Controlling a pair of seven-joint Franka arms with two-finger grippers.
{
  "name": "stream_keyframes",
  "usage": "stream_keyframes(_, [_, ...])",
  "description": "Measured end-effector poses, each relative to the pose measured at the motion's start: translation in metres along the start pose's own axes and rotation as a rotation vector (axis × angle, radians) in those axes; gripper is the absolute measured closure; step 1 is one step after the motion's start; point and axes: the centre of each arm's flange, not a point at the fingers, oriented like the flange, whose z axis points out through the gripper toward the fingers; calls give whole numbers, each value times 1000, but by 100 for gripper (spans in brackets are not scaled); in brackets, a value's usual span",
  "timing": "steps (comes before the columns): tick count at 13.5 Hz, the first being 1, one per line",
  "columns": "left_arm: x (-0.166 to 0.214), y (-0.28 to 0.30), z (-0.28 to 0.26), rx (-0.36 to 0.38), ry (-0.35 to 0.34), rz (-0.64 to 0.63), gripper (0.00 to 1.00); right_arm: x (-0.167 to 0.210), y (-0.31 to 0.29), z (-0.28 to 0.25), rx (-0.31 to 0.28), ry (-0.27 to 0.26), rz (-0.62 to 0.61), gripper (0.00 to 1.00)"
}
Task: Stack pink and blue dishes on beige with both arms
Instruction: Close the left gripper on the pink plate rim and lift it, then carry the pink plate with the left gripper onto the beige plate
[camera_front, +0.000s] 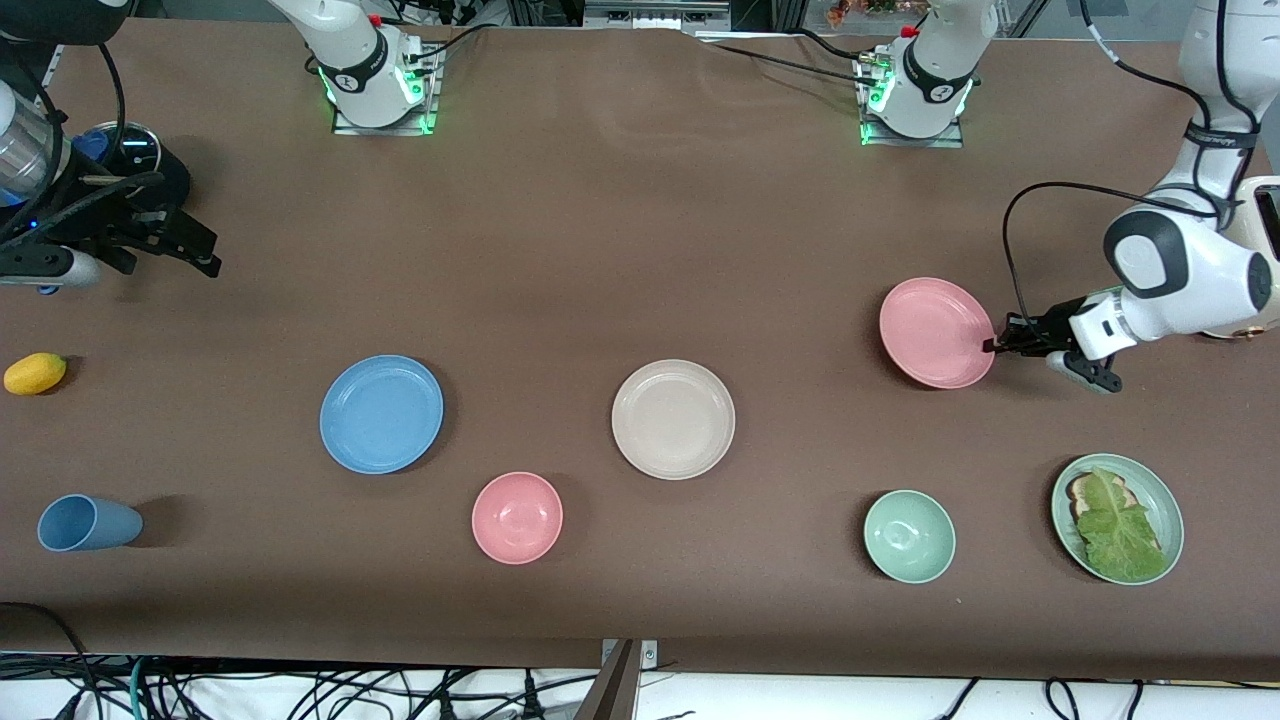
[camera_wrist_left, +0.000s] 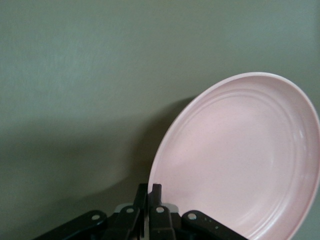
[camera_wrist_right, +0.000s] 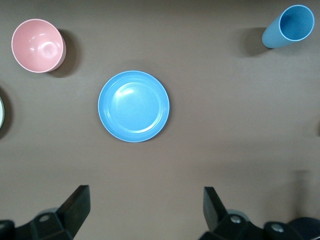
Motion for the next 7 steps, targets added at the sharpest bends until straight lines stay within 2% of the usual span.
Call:
stream_keyframes(1, [16, 10, -23, -5, -13, -1, 95, 0, 0, 0, 0, 0, 0, 0])
stream_keyframes(4, [66, 65, -92, 53, -85, -40, 95, 0, 0, 0, 0, 0, 0, 0])
stream_keyframes(7, [104, 136, -114, 120, -113, -80, 95, 0, 0, 0, 0, 0, 0, 0])
